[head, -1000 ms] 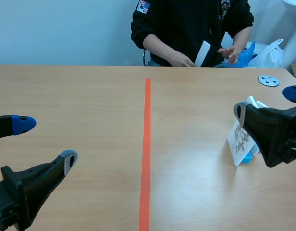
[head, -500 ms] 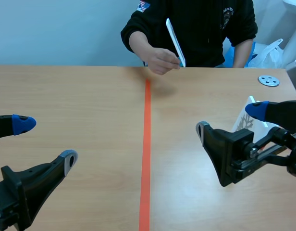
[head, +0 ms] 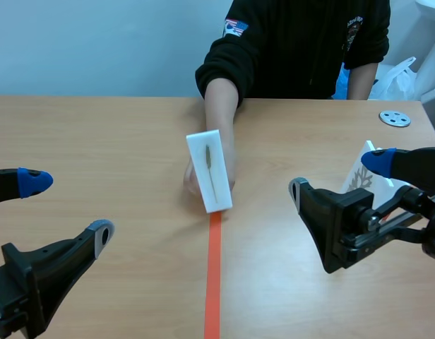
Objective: Sort the leaf by its shape. The table is split by an orange tape line. A compound leaf with several leaflets goes to the left side, a simple leaf with one blade goes to the right side. Return to the home posture when a red brick is placed on the table.
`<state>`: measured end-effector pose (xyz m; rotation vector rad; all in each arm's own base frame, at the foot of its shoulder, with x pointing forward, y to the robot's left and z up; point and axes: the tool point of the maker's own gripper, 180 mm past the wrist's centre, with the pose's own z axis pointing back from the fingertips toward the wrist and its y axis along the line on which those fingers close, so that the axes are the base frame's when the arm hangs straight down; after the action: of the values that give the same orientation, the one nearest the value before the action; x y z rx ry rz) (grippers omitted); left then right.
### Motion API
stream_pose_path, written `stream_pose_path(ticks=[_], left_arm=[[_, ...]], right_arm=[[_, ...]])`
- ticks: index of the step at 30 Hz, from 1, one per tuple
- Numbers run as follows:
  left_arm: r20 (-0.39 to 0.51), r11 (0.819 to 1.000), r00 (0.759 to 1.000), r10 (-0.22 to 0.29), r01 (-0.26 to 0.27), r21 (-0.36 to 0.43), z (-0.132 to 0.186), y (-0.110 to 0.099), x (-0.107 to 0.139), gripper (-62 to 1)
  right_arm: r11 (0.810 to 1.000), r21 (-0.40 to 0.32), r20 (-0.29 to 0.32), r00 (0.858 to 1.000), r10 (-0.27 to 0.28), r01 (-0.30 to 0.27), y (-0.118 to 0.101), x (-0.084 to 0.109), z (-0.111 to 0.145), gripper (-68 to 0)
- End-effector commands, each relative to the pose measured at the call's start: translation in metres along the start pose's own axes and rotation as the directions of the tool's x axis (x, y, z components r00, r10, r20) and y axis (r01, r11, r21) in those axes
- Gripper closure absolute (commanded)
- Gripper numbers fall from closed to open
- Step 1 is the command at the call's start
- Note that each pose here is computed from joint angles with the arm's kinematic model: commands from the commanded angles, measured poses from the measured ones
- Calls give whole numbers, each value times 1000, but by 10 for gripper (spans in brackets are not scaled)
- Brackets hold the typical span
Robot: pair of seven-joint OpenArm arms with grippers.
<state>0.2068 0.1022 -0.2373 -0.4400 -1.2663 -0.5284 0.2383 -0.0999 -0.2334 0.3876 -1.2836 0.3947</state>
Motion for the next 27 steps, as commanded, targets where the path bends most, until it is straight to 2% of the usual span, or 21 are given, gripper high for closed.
stream_pose_path(ticks=[1, 8, 13, 18, 21, 27], left_arm=[[41, 1000, 999, 0, 0, -6, -1, -3, 12, -623], [35, 1000, 999, -4, 4, -9, -1, -3, 10, -623], [15, 998, 999, -50, 51, -37, -7, -4, 10, -623], [28, 995, 998, -61, 63, -78, -18, -5, 11, -623], [19, 994, 997, -70, 72, -88, -27, -2, 4, -623], [-1, 991, 999, -49, 48, -127, -50, 7, -17, -623]], right_arm=[[1000, -5, 35, 999, 4, -4, -3, 9, -1, -679], [1000, -5, 34, 999, 5, -4, -3, 9, -1, -679], [1000, -5, 34, 999, 5, -4, -3, 9, -1, -679], [1000, -7, 34, 999, 6, -6, -4, 9, 0, -679], [1000, -7, 33, 999, 6, -6, -4, 9, 0, -679], [1000, -16, 52, 999, 12, -11, -7, 14, 0, -679]])
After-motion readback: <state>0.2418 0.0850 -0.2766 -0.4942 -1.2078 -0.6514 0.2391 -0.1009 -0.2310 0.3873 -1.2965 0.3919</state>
